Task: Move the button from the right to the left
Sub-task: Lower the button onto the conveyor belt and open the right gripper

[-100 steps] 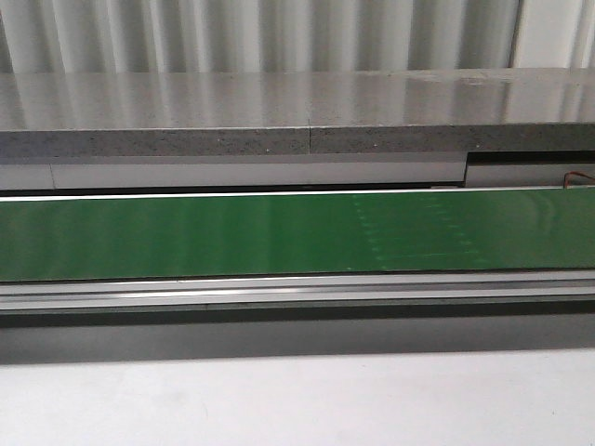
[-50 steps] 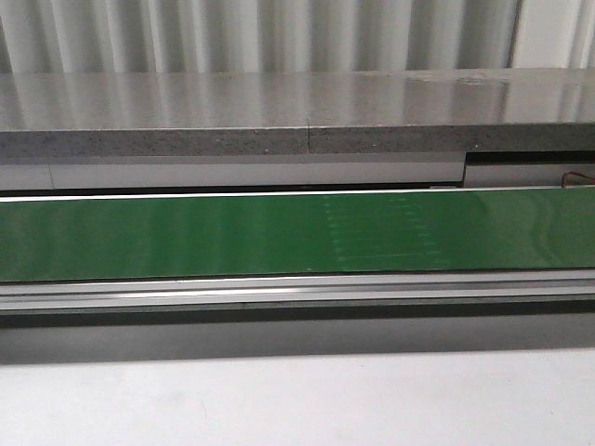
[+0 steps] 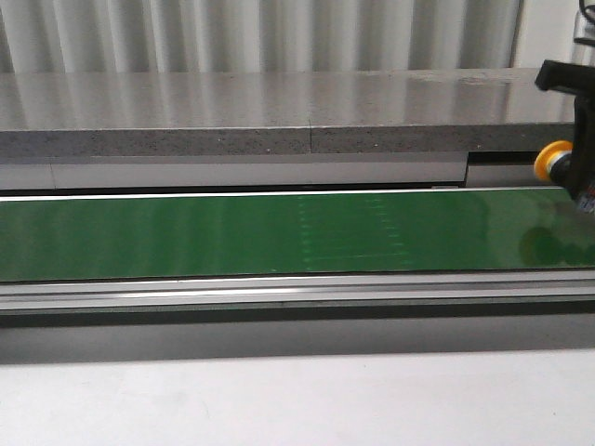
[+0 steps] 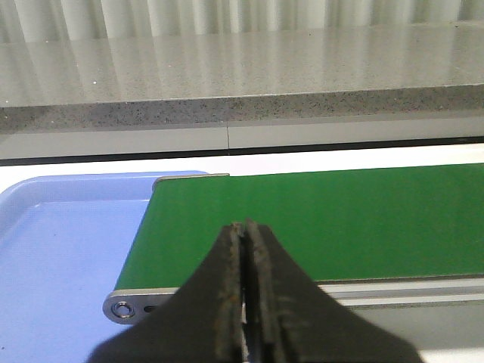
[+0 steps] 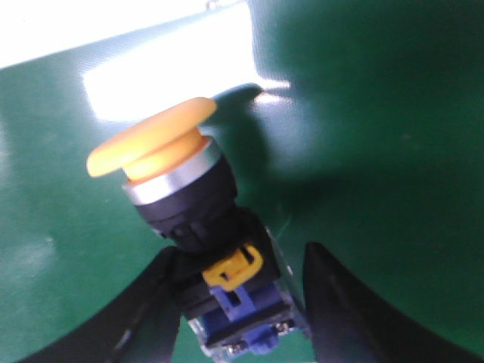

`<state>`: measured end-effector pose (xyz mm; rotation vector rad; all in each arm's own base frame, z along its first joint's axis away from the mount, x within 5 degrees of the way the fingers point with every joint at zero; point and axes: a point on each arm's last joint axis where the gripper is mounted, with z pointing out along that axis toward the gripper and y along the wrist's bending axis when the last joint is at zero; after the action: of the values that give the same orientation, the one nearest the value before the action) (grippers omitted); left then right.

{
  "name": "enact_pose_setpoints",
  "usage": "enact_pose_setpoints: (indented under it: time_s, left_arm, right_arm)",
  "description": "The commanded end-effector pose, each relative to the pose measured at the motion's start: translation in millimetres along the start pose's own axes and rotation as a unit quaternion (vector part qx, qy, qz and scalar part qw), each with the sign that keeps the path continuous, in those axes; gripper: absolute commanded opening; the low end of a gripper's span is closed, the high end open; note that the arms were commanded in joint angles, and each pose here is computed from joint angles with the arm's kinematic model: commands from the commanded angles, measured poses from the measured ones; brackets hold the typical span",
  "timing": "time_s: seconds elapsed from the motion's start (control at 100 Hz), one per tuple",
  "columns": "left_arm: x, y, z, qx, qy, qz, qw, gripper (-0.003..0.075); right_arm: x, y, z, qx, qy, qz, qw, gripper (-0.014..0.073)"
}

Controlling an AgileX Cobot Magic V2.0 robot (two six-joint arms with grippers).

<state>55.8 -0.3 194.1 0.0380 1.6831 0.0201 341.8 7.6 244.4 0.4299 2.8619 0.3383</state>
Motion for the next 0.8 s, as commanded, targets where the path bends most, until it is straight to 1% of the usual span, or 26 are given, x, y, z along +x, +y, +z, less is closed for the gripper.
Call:
enact_pose_setpoints:
  time_s: [0.0,0.04,0.09,0.14,0.19,0.21,0.24,0.26,0.31,0.51,0.67,0.72,0.79]
  left_arm:
    - [4.5,-0.7,0.2,0.003,-0.036,-0.006,0.999,-0.002]
    - [4.5,-0.7,0.2,0.003,-0.036,-0.006,0.999,-0.002]
    - [4.5,-0.7,0.2,0.003,-0.036,-0.006,0.999,-0.002]
    - [4.5,-0.7,0.2,0.003,-0.036,-0.006,0.999,-0.002]
    - [4.5,-0.7,0.2,0.003,-0.036,-0.006,0.999,-0.002]
    - [4.5,-0.7,0.2,0.003,-0.036,-0.006,0.999,-0.002]
    - [4.5,-0.7,0.2,0.003,-0.036,-0.006,0.999,-0.002]
    - [4.5,-0.7,0.2,0.003,-0.036,-0.006,0.999,-0.002]
    - [4.5,-0.7,0.2,0.003,-0.036,-0.006,0.999,-0.002]
    - [4.5,-0.7,0.2,0.003,-0.036,-0.006,0.999,-0.002]
    - [4.5,-0.7,0.2,0.003,-0.036,-0.006,0.999,-0.002]
    - [4.5,-0.7,0.2,0.003,-0.036,-0.006,0.999,-0.002]
    - [4.5,-0.7,0.2,0.003,-0.036,-0.006,0.999,-0.002]
  right_arm:
    - [-6.0,6.2,-6.5,-0.011,-0.023,0.007,1.0,0.0177]
    - [-6.5,5.6,-2.7,-0.01,-0.018,0.008,1.0,0.0183]
    - [-6.6,5.2,0.0,-0.008,-0.013,0.009,1.0,0.0221]
    - [-6.5,5.4,0.0,-0.009,-0.013,0.009,1.0,0.03]
    - [-6.5,6.3,-3.5,-0.011,-0.02,0.005,1.0,0.0421]
    - [-6.6,7.0,-4.9,-0.012,-0.024,0.002,1.0,0.0452]
    - [-6.8,7.7,-8.7,-0.015,-0.033,0.0,0.999,0.0519]
    - [-6.5,9.1,-11.2,-0.016,-0.039,-0.005,0.999,0.055]
    - [-5.2,12.3,-19.4,-0.021,-0.055,-0.02,0.998,0.0594]
    - [9.5,30.3,-60.0,-0.041,-0.111,-0.082,0.99,0.0594]
    - [28.1,44.8,-91.2,-0.046,-0.15,-0.163,0.974,0.0585]
    - [34.6,49.0,-98.8,-0.043,-0.157,-0.192,0.968,0.0545]
    - [43.3,53.7,-108.6,-0.033,-0.168,-0.22,0.96,0.0428]
